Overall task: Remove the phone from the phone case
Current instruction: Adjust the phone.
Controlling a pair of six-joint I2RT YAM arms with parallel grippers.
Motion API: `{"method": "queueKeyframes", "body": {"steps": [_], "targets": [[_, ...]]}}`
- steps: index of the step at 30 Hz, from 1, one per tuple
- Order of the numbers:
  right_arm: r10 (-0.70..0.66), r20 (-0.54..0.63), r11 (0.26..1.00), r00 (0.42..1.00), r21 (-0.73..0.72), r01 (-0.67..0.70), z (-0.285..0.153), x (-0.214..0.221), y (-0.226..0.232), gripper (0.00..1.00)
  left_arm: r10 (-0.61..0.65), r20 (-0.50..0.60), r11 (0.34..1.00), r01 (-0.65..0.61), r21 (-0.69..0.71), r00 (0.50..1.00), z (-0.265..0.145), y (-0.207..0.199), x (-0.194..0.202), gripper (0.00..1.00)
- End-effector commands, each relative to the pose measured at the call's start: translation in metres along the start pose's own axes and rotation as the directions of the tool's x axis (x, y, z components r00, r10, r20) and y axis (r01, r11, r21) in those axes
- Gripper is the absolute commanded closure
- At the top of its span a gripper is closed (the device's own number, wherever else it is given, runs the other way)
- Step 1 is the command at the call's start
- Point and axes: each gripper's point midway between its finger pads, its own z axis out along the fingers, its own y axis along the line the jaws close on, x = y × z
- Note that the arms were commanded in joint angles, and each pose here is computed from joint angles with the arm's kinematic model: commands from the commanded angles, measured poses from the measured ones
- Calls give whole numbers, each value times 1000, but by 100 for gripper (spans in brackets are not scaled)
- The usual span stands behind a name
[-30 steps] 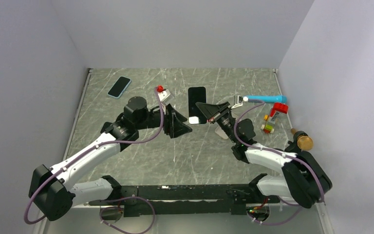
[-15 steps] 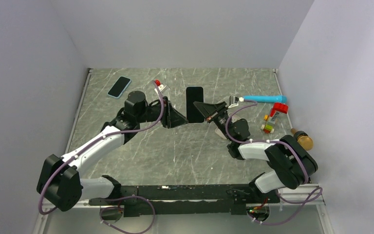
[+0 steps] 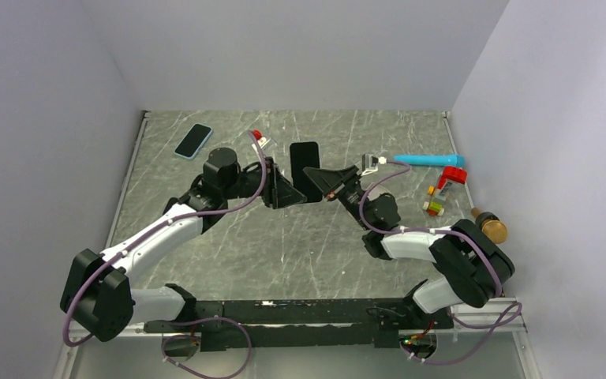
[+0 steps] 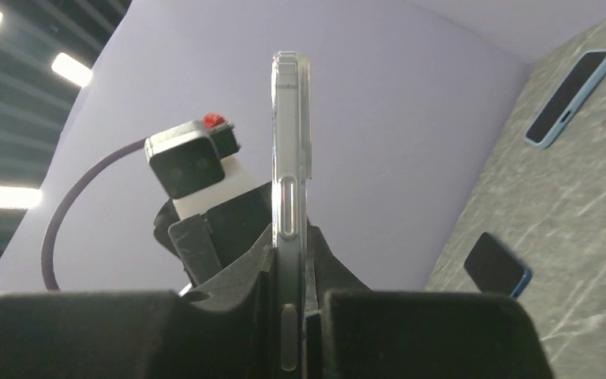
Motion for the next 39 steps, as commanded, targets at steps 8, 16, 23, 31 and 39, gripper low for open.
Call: {"method": "queueKeyframes", "body": {"steps": [8, 16, 23, 31, 39], "targets": [[-38, 52, 938, 998, -342, 53, 1, -5, 95, 100, 36, 51, 985, -44, 165, 998, 0, -33, -12, 89], [-220, -227, 975, 949, -22, 221, -10, 16, 33, 50, 46, 12, 973, -47, 228, 999, -1, -44, -7, 100], [-430, -495, 870, 755, -3, 494, -29, 25, 43, 28, -6, -109, 970, 32, 240, 994, -16, -53, 19, 100], [-379, -609, 925, 697, -233, 299, -33, 57, 87, 40, -14, -156, 939, 67, 338, 988, -46, -88, 38, 100], [-241, -599, 967, 763, -214, 138, -21, 68, 88, 91, -16, -198, 917, 94, 388, 980, -63, -105, 50, 100]]}}
